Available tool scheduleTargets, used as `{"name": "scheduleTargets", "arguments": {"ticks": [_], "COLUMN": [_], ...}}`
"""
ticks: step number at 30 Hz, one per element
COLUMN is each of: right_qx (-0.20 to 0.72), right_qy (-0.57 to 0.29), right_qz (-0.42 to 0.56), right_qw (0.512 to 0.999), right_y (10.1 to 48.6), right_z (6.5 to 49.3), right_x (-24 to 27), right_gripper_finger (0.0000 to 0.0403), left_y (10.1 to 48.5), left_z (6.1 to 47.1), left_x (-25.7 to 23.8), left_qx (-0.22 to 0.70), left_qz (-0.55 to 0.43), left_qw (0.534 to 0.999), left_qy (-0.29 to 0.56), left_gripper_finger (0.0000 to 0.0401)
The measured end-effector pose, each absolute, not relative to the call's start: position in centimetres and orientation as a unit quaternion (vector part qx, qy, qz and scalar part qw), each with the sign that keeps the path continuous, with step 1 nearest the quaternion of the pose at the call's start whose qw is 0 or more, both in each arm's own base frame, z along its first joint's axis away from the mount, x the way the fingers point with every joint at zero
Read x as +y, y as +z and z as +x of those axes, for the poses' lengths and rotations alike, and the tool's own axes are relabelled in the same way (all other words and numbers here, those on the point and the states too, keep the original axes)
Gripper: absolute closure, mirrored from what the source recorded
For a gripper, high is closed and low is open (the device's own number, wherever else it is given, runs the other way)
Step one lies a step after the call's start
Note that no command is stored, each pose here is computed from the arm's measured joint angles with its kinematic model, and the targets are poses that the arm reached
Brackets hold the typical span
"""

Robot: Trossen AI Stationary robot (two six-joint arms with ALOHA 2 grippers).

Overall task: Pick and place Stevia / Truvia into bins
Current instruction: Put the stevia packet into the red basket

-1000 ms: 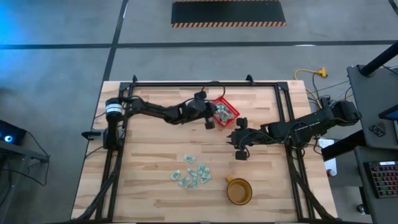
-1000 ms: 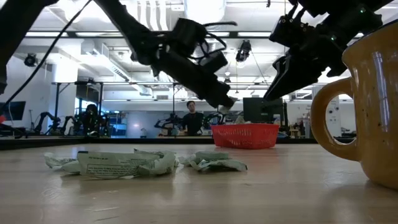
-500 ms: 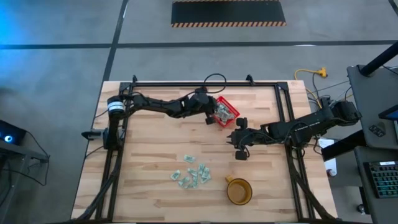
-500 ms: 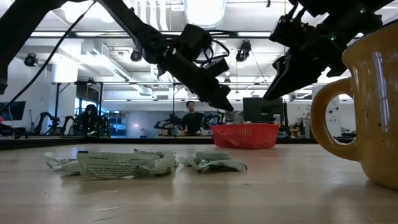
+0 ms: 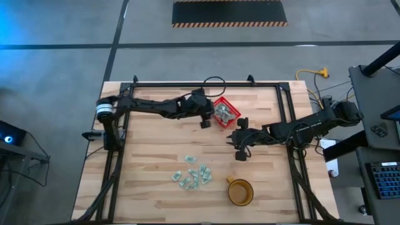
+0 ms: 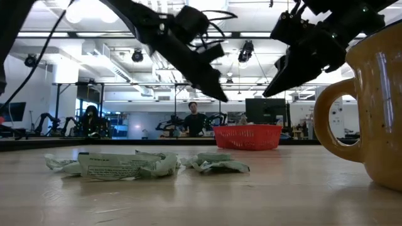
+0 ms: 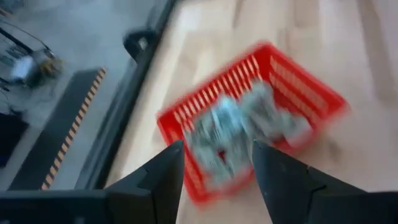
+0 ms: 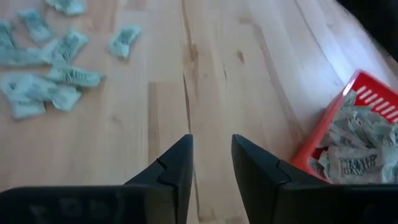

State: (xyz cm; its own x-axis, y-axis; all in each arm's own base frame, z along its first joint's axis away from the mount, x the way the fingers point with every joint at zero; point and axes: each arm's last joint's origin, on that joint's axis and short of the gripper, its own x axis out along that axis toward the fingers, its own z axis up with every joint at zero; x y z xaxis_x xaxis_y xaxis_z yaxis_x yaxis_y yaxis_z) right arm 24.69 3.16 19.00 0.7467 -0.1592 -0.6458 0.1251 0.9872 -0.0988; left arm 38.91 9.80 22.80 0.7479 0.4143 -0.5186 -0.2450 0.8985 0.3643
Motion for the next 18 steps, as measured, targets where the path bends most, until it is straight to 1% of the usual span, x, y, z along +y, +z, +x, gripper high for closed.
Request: {"name": "scheduleTargets", "arguments": {"ticks": [3, 4, 8, 14, 18], "right_qx": [0.335, 0.33, 0.309, 0.272, 0.266], "right_qy": [-0.054, -0.04, 0.027, 0.102, 0.134], "right_qz": [-0.008, -0.005, -0.008, -0.047, -0.07], "right_qw": [0.941, 0.943, 0.951, 0.956, 0.952], "right_y": [19.1, 19.1, 18.3, 15.7, 14.6], "right_z": [25.0, 25.2, 26.5, 29.0, 30.8], "right_x": [3.3, 3.5, 4.1, 4.8, 5.2], "right_gripper_finger": [0.0298, 0.0298, 0.0299, 0.0297, 0.0292], "left_y": [23.6, 23.6, 23.4, 21.8, 20.9], "left_z": [37.4, 36.6, 33.8, 28.7, 25.8], "left_x": [8.3, 7.6, 4.8, 0.5, -1.0], "left_qx": [0.345, 0.364, 0.393, 0.39, 0.376], "left_qz": [0.139, 0.137, 0.142, 0.149, 0.135], "left_qw": [0.915, 0.909, 0.902, 0.907, 0.916], "left_qy": [0.157, 0.147, 0.113, 0.061, 0.048], "left_gripper_finger": [0.0228, 0.0228, 0.0228, 0.0228, 0.0228]}}
